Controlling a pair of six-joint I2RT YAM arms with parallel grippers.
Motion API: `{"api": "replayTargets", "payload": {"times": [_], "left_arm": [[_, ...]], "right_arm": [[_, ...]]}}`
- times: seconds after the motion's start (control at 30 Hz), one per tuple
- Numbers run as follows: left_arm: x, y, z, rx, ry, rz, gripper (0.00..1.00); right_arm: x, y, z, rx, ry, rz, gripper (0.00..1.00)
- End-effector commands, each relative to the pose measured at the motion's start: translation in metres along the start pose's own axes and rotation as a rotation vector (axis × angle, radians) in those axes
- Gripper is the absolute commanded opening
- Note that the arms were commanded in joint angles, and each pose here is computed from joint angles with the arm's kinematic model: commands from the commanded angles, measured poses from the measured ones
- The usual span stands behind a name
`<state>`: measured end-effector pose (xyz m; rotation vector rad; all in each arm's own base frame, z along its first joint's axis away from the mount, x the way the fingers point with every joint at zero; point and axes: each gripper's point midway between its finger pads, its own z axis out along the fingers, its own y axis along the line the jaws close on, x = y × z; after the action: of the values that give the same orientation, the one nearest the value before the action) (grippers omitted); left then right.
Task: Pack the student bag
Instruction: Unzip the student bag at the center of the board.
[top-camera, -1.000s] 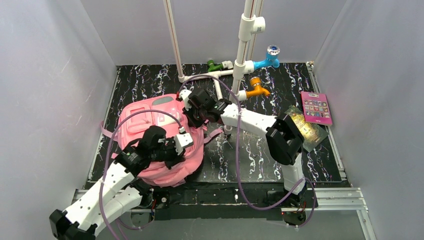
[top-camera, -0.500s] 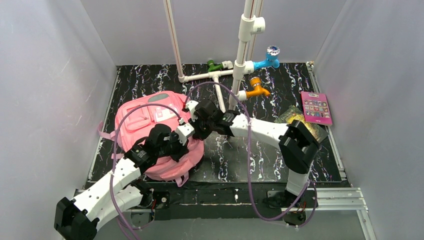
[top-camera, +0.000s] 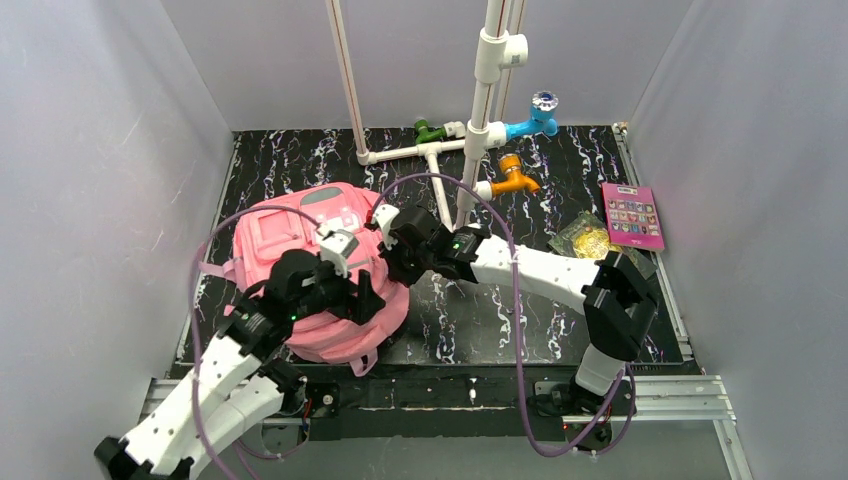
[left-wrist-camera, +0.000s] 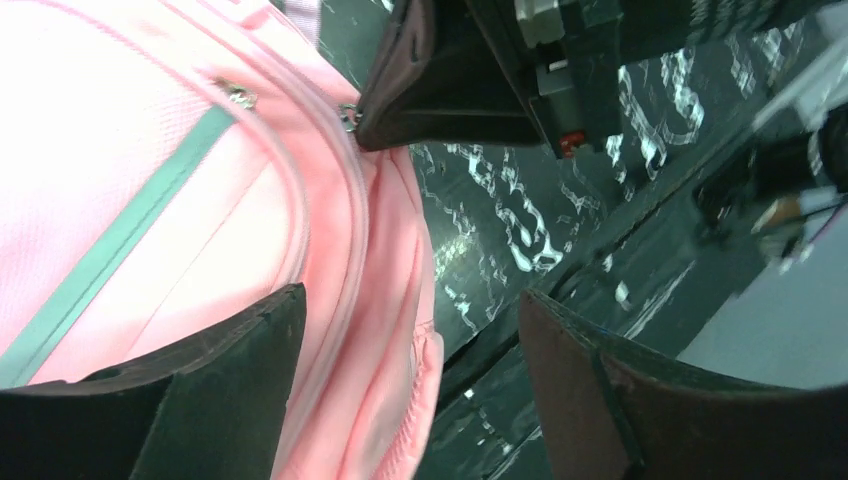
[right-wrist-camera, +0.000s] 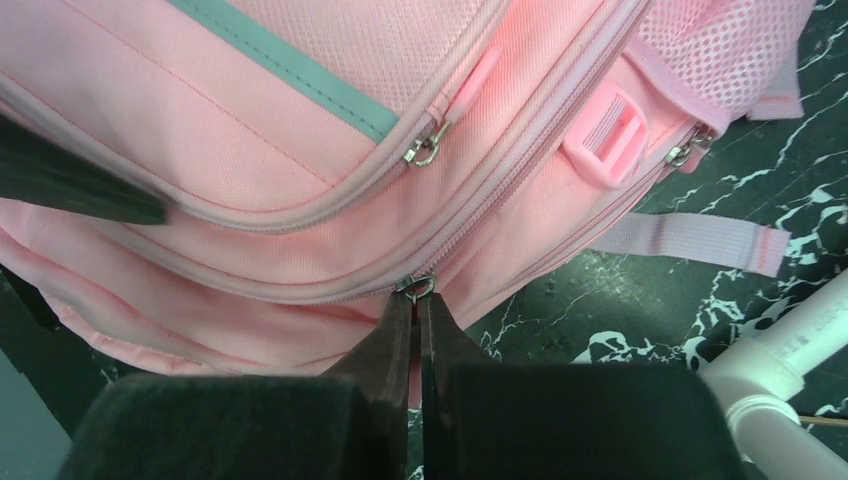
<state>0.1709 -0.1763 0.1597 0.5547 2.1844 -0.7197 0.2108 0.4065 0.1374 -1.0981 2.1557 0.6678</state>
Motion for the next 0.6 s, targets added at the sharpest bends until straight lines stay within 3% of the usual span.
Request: {"api": "replayTargets", "payload": {"times": [0.0,0.17,0.3,0.37,0.47,0.57], "left_arm": [[-0.007,0.008,-0.045,-0.144,-0.076,-0.202,0.79],[0.008,0.043,-0.075,-0.428,-0.046,-0.387,0.76],[0.022,0.055,-0.072,-0.527,-0.001,-0.480,0.55],[0.027,0.051,-0.061,-0.489,-0.010,-0.532,0.50],[0.027,0.049,-0.055,-0.456,-0.080,-0.605,0.51],[0.016,0.050,-0.062,-0.449,-0.166,-0.621,0.61]], "right_arm": [[-0.019,-0.011,-0.018,0.069,0.004,-0.074,0.01],[-0.023,-0.031,-0.021,0.150,0.026,-0.128,0.01],[-0.038,-0.047,-0.025,0.170,0.004,-0.129,0.01],[-0.047,-0.055,-0.024,0.167,-0.005,-0.116,0.01],[-0.057,-0.067,-0.018,0.179,0.002,-0.111,0.01],[-0.059,-0.083,-0.010,0.223,0.031,-0.121,0.01]]}}
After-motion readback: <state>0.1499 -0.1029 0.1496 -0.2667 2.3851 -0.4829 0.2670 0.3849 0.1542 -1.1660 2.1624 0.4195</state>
